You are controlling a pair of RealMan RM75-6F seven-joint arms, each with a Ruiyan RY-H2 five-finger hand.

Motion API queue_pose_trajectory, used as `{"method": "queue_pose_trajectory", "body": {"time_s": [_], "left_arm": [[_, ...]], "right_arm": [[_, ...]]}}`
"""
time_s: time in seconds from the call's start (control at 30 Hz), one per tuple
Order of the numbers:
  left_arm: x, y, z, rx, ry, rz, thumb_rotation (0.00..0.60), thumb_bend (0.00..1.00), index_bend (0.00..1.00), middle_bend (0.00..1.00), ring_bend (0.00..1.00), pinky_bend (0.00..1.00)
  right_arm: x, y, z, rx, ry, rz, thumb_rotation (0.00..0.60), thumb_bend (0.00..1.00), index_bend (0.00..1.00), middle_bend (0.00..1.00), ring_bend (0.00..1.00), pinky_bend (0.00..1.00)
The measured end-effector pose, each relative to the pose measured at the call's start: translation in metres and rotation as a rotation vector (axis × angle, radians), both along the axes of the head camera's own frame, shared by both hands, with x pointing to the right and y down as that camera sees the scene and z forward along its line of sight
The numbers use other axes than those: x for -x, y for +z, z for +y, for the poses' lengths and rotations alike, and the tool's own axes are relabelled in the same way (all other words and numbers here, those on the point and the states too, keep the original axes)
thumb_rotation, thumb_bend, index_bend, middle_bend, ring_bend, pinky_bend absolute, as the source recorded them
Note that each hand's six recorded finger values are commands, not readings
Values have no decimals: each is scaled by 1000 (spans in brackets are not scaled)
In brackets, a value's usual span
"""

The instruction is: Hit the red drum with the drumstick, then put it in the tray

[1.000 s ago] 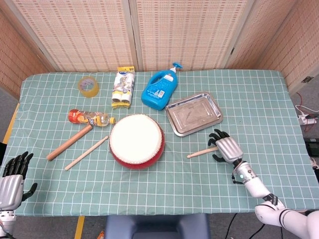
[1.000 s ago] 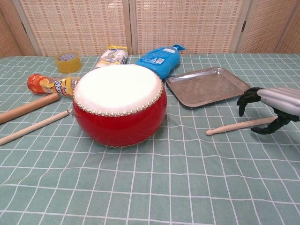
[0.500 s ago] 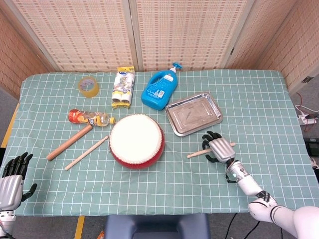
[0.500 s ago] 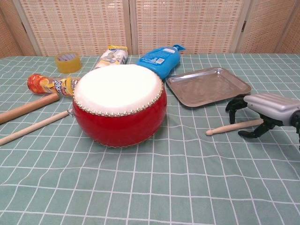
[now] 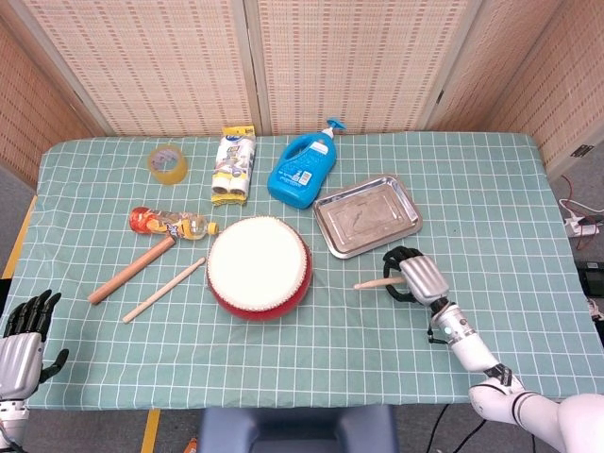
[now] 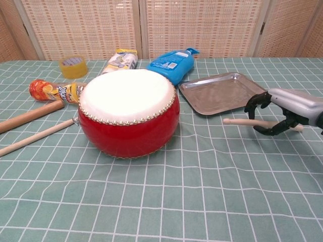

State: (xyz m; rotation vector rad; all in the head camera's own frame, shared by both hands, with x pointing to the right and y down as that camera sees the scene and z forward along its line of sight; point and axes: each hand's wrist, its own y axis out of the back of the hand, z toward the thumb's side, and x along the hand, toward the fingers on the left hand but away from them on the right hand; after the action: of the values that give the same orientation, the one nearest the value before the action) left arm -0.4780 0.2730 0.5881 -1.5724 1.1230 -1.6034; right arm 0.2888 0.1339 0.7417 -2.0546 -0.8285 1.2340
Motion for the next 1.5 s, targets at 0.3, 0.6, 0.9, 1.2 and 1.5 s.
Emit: {"method": "queue_pose_trajectory", "body": {"time_s": [0.3, 0.6, 0.9, 1.2, 1.5], "left_arm": [[-3, -4, 0, 4, 8, 6, 600, 251, 26, 0, 0, 0], [-6, -6, 0, 9, 17, 8, 600, 253, 26, 0, 0, 0], [-6, -7, 0, 10, 22, 10, 600, 252, 26, 0, 0, 0], [-6, -7, 1, 13, 25, 12, 600, 253, 26, 0, 0, 0], [-7, -7, 1, 15, 30, 14, 600, 253, 26, 0, 0, 0]], "right_arm": [[-8, -17, -9, 101, 295, -390, 600, 525, 765, 432, 354, 362], [-22, -17, -15, 233, 544, -775, 600, 539, 775, 440, 371, 363], [-35, -1, -14, 330, 678, -958, 600, 547, 757, 441, 373, 363], [-44, 10, -7, 410, 729, -1028, 600, 549, 699, 441, 373, 363], [-59, 12, 1, 442, 753, -1051, 600, 549, 662, 441, 378, 363]]}}
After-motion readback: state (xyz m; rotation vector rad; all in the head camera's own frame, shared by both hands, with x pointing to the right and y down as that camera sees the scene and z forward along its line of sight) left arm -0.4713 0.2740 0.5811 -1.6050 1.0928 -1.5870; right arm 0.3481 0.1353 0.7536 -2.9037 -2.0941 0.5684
